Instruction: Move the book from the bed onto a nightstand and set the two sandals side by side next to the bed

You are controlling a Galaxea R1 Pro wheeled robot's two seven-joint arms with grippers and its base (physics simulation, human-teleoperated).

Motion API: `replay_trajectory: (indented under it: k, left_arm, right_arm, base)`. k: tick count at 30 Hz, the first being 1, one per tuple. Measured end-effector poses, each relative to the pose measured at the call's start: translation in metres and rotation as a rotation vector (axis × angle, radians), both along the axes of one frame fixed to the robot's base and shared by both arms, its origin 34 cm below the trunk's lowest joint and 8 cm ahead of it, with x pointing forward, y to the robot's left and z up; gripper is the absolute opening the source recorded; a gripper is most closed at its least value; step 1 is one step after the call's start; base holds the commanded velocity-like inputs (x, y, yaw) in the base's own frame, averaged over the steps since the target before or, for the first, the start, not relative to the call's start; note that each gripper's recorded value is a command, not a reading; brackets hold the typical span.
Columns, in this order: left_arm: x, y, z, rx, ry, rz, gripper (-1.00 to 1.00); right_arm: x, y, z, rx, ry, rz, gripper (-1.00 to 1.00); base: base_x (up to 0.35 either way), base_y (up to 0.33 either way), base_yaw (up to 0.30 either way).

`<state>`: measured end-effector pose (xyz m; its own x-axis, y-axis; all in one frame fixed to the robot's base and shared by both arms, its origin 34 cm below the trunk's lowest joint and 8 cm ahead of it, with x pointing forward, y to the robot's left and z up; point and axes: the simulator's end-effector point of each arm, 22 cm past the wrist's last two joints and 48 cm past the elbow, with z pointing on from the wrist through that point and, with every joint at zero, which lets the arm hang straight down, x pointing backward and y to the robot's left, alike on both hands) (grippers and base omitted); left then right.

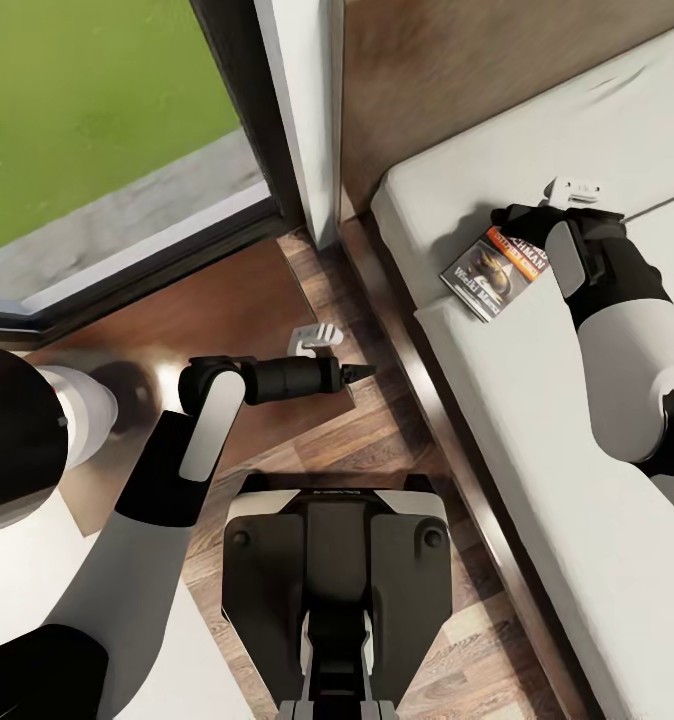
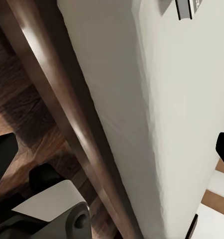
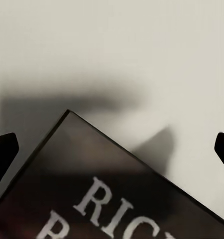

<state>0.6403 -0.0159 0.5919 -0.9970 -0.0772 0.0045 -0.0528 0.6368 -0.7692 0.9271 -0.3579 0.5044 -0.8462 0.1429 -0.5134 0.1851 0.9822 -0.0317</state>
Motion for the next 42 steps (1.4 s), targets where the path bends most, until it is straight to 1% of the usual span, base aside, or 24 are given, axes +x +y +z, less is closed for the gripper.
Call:
replay_trajectory:
  k: [10,24,31,42]
  left_arm:
    - [0.0000,0.0000,0.0000,0.000,0.000,0.000,1.00]
    - [0.0000,0.0002,-0.0001,0.000,0.000,0.000,1.00]
    - [0.0000,0.0002,-0.0002,0.000,0.000,0.000,1.00]
    - [0.0001,-0.0004,0.0003,-0.001,0.000,0.000,1.00]
  right_arm:
    - [-0.0041,-0.0005,0.0002,0.005,0.035,-0.004,1.00]
    - [-0.0060,-0.0007,0.0004,0.008,0.050,-0.007,1.00]
    - [-0.0058,-0.0009,0.0006,0.008,0.050,-0.008,1.00]
    - [-0.0058,-0.0009,0.0009,0.008,0.050,-0.008,1.00]
  base:
    - [0.000,0.000,0.000]
    - [-0.001,0.000,0.000]
    - [-0.090,0.030,0.000]
    - [-0.012,0.004,0.000]
